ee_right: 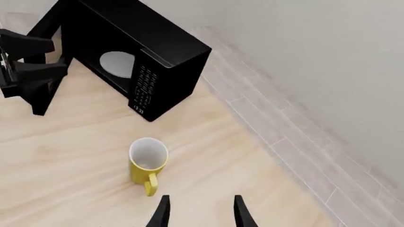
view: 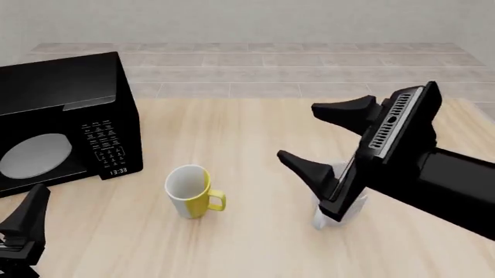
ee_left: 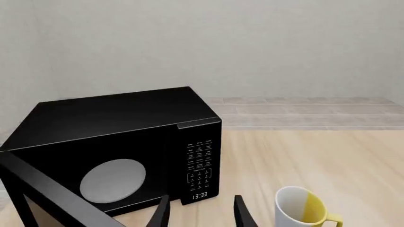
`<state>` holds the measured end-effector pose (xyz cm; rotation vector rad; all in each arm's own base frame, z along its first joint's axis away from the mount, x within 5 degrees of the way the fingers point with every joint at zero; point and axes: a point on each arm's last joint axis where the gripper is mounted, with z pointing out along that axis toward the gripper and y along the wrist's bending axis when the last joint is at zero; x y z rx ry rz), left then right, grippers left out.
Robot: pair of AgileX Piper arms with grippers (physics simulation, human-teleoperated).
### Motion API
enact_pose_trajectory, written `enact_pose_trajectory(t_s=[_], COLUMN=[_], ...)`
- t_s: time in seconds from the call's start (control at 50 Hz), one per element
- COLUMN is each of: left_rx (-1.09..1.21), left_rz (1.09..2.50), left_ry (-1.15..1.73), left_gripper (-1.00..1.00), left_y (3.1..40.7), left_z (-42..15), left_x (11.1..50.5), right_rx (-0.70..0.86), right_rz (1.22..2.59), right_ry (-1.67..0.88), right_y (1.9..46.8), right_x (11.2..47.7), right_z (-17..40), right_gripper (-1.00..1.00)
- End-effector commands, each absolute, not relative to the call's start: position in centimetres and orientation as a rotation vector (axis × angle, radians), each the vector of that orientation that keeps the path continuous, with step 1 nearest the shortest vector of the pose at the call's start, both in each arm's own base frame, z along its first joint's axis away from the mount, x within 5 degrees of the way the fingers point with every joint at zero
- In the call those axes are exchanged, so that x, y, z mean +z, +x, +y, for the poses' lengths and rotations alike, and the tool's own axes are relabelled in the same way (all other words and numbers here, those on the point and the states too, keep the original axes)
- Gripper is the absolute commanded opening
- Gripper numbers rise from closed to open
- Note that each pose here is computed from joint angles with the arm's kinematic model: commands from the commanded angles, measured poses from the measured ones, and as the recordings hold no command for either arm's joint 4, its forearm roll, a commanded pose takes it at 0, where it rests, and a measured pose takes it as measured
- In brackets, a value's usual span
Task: Put the yellow and white mug to the front of the white mug.
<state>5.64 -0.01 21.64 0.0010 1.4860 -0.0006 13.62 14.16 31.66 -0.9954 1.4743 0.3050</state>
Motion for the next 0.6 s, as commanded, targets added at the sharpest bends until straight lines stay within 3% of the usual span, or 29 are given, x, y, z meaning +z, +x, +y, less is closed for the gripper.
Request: enact_pose_trajectory(t_s=[0.02,0.6], left_rx=[-0.001,-0.001], left_rz=[1.486,1.486], left_ry=[0.001,0.001], left_gripper=[1.0,1.0], left_y=[5.6,5.6], left_z=[0.0,0.0], left_x=[21.7,21.7], right_rx=[0.356,0.388], right_rz=[1.517,1.624], right_ry=[-1.092,-1.11], right_y=[13.8,16.2], right_x=[32.0,27.6], right_z=[16.7,20.2], right_gripper=[1.0,1.0])
